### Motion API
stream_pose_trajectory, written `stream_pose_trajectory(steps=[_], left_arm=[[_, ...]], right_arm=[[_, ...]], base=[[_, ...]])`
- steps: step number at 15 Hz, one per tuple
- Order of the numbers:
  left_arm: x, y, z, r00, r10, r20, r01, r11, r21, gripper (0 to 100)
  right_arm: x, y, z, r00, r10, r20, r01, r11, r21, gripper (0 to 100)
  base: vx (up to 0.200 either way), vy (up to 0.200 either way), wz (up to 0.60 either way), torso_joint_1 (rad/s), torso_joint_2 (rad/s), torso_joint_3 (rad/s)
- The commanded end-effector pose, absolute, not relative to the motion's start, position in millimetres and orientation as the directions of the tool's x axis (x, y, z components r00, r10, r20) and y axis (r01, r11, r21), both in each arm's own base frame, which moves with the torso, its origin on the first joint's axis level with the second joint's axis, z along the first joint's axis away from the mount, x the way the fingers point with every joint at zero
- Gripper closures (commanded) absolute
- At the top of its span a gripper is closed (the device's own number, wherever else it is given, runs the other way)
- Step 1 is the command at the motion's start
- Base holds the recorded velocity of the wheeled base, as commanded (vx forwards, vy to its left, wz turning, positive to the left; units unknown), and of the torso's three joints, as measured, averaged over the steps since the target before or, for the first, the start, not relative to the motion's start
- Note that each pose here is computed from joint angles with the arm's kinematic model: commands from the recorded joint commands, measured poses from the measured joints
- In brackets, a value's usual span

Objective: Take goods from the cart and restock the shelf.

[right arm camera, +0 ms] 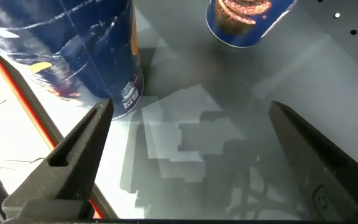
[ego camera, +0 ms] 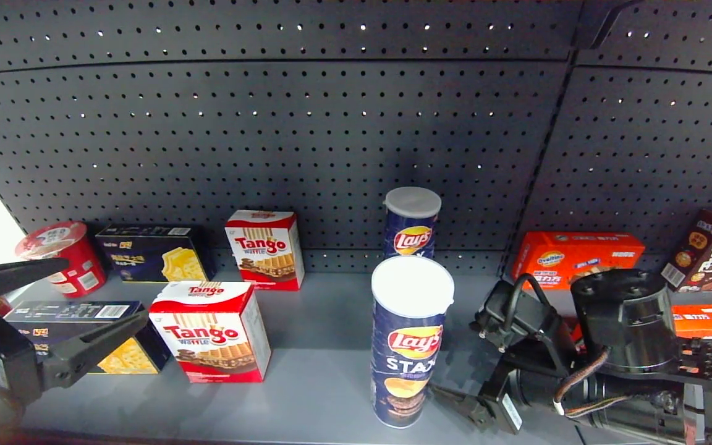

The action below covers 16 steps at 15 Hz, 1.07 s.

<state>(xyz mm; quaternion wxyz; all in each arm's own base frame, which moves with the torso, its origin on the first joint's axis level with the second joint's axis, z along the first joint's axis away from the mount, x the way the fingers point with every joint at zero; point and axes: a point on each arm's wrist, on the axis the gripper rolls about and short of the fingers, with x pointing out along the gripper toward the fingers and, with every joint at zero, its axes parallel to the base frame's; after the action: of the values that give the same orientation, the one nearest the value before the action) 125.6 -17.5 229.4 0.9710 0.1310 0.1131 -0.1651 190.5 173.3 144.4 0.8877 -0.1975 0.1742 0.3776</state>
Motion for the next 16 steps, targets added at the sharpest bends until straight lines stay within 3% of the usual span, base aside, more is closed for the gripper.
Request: stream_pose_trajectory(steps=[1, 16], left_arm=[[125.4, -17.3, 229.1, 0.92, -0.291, -0.263, 0.35, 0.911, 0.217, 0], [123.7, -17.2, 225.5, 0.917, -0.291, -0.272, 0.352, 0.911, 0.214, 0]], right_arm=[[189.4, 172.9, 144.1, 0.652, 0.603, -0.459, -0.741, 0.635, -0.218, 0], [189.8, 175.5, 139.4, 0.644, 0.605, -0.469, -0.748, 0.627, -0.218, 0]], base=[[0.0, 0.0, 0.0, 0.0, 0.0, 0.0], [0.0, 0.0, 0.0, 0.0, 0.0, 0.0]])
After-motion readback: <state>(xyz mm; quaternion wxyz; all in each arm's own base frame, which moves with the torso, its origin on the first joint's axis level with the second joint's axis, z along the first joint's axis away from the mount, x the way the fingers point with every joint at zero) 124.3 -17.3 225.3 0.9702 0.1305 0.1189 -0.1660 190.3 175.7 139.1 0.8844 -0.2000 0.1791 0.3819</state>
